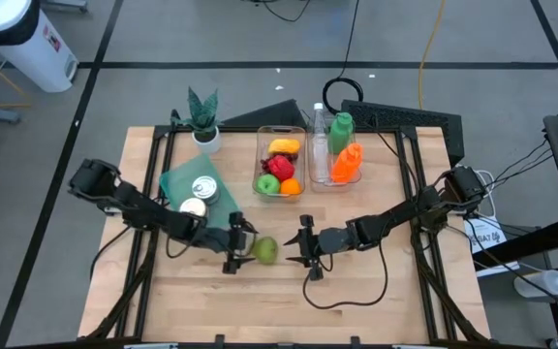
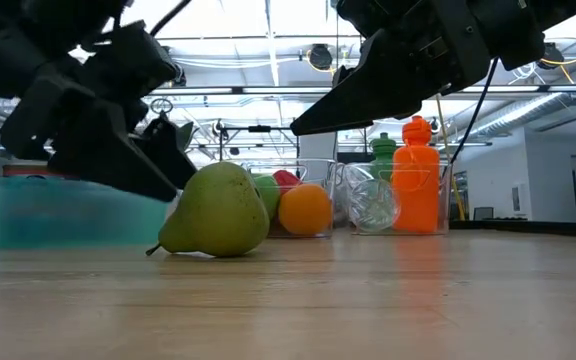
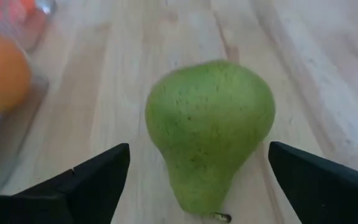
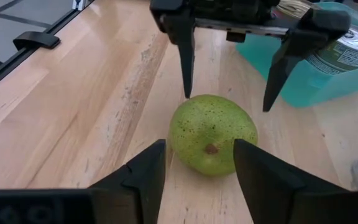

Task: Pick & Place Food Item
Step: Put the pear into the left transparent bin

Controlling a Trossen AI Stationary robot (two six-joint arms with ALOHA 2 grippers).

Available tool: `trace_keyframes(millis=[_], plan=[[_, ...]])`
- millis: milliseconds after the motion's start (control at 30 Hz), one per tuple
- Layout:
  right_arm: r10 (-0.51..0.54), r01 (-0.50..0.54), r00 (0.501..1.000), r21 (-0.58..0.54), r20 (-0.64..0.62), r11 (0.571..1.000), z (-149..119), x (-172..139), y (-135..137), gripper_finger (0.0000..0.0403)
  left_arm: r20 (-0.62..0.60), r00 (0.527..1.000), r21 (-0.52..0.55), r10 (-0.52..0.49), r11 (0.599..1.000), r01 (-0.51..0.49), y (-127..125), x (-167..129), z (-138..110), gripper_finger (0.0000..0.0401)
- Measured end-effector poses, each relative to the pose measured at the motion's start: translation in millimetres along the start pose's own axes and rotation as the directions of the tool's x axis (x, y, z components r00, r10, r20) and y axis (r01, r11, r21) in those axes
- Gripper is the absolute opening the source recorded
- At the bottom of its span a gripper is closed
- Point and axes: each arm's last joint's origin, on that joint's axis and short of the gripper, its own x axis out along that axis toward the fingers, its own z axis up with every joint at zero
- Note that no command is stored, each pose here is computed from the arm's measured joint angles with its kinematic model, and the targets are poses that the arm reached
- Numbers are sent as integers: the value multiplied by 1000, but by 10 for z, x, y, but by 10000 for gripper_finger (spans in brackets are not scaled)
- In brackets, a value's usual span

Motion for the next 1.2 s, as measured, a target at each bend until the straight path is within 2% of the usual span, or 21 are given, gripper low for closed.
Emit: trace_keyframes(millis=[333, 533, 733, 933, 1200], plan=[[0, 0, 1000, 0, 0, 1000, 0, 0, 0, 176, -88, 995, 31, 38, 999, -35, 18, 249, 43, 367], [3, -3, 1000, 0, 0, 1000, 1, 0, 1, 175, -145, 987, 4, 70, 998, -70, 147, 358, -41, 362], [3, -3, 1000, 0, 0, 1000, 1, 0, 1, 177, -148, 984, -78, 96, 991, -108, 256, 377, -32, 353], [4, -4, 1000, 3, -4, 1000, -3, 0, 1, 172, -219, 975, -145, 34, 987, -67, 272, 371, -98, 316], [4, -4, 1000, 6, -8, 1000, -7, 0, 1, 174, -228, 971, -153, 68, 983, -104, 307, 371, -111, 250]])
